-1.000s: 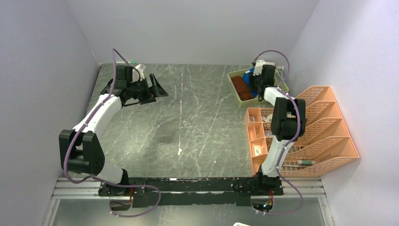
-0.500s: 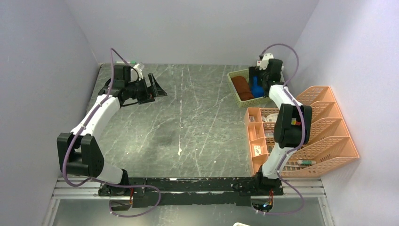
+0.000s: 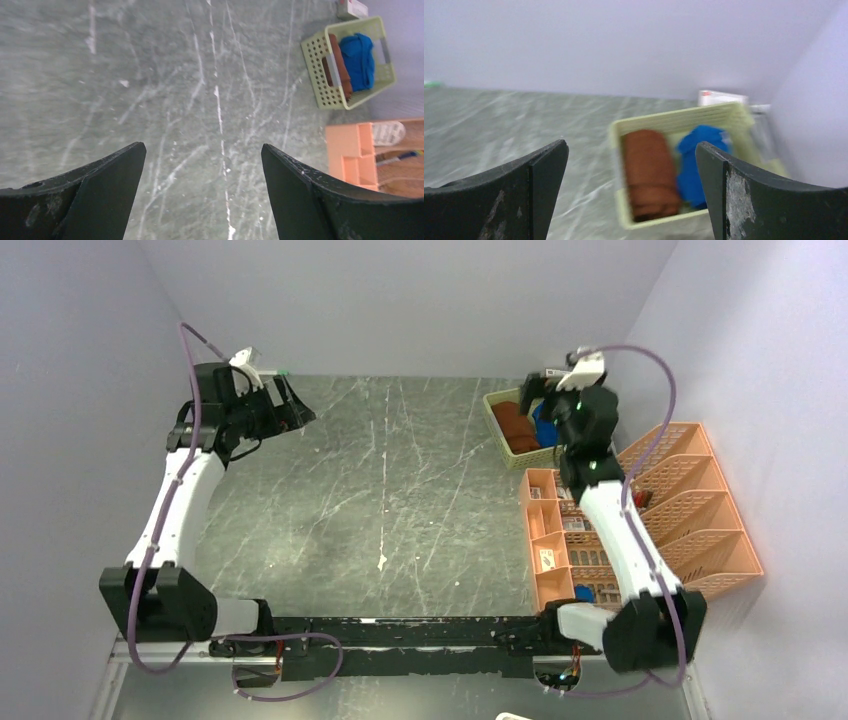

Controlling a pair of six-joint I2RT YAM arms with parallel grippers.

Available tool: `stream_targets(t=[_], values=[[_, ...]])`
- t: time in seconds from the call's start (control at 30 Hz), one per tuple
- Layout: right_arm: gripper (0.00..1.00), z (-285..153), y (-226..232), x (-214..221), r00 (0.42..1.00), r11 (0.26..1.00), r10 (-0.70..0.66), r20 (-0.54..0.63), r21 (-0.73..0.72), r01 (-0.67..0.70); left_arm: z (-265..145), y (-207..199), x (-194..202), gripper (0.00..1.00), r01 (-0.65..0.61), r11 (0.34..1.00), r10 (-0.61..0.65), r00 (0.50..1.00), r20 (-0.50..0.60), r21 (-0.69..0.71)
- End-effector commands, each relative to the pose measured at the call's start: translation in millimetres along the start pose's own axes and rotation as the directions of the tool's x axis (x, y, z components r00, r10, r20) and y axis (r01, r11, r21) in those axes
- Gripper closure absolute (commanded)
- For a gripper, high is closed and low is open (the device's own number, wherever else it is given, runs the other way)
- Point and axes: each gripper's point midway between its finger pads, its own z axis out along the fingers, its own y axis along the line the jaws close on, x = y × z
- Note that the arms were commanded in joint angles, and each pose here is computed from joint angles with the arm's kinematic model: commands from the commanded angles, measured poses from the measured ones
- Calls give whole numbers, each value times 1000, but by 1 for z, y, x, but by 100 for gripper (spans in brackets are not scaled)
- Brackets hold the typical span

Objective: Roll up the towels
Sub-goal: Reset both arms

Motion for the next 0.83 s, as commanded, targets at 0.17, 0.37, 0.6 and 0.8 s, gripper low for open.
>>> stream_targets(t=[0.17, 0.37, 0.6, 0.8], values=[[0, -84, 155, 69, 964, 894, 238, -119, -360, -265, -55, 31, -30, 2, -132, 961, 193, 949, 248, -243], [0, -86, 157, 120, 966, 949, 123, -227, -256, -182, -56, 35, -13, 2, -165, 963, 234, 901, 364, -211], [0, -79, 151, 101, 986, 962, 80, -145, -248, -115, -79, 23, -20, 2, -243, 947, 317, 825, 468, -212], [0, -77, 151, 111, 983, 965, 71, -167, -239, -110, -78, 18, -18, 2, -251, 950, 309, 833, 460, -184]])
